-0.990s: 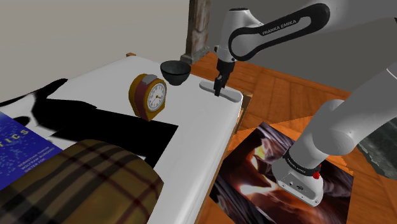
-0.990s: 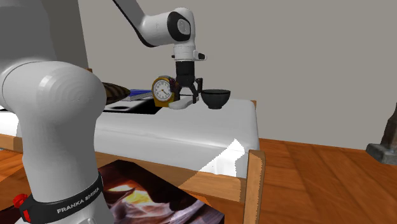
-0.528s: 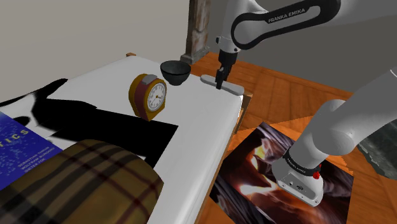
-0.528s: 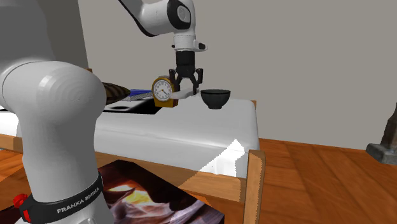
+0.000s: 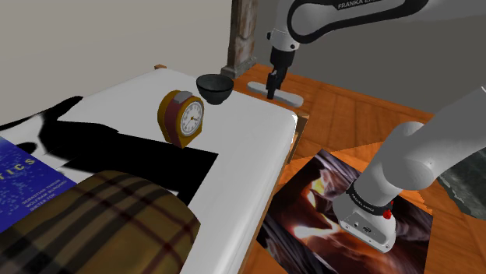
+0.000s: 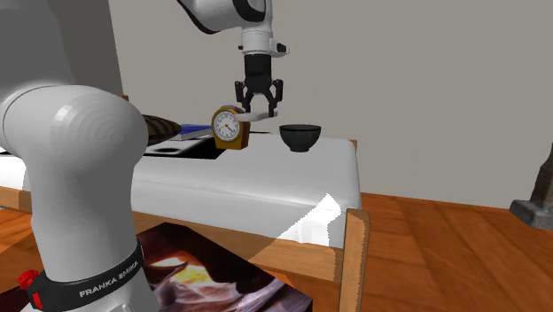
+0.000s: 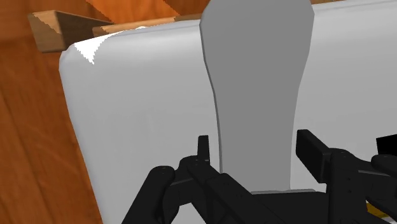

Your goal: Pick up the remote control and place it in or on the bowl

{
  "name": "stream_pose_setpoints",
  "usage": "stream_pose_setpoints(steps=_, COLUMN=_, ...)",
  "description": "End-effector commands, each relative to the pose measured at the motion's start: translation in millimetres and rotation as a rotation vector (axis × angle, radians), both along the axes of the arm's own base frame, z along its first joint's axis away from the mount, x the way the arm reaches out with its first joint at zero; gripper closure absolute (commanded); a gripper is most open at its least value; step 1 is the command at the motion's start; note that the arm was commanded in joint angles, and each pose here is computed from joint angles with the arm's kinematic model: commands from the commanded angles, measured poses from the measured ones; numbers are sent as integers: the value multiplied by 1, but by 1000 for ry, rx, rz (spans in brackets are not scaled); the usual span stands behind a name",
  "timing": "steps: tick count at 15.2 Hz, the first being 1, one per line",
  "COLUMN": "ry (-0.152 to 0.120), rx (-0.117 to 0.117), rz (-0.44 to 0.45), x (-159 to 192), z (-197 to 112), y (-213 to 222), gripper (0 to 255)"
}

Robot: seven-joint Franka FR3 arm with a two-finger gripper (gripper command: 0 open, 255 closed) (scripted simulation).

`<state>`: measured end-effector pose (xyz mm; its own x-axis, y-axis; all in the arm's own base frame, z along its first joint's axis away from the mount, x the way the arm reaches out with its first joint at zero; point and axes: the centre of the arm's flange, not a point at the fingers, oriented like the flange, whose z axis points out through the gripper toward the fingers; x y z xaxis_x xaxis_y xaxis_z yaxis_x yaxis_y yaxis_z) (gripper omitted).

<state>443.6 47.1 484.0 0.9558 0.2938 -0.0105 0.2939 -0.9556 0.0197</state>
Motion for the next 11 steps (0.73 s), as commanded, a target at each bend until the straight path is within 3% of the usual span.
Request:
stream_pose_setpoints(steps=1, ry=0, rx=0, rz=0, x=0, z=10, y=1, gripper=255)
stream_pose_setpoints(steps=3, ry=0, rx=0, rz=0, x=0, z=17, y=1, gripper=255)
stream_pose_setpoints(steps=11, ry=0, rx=0, rz=0, x=105, z=19, y=13, gripper=255)
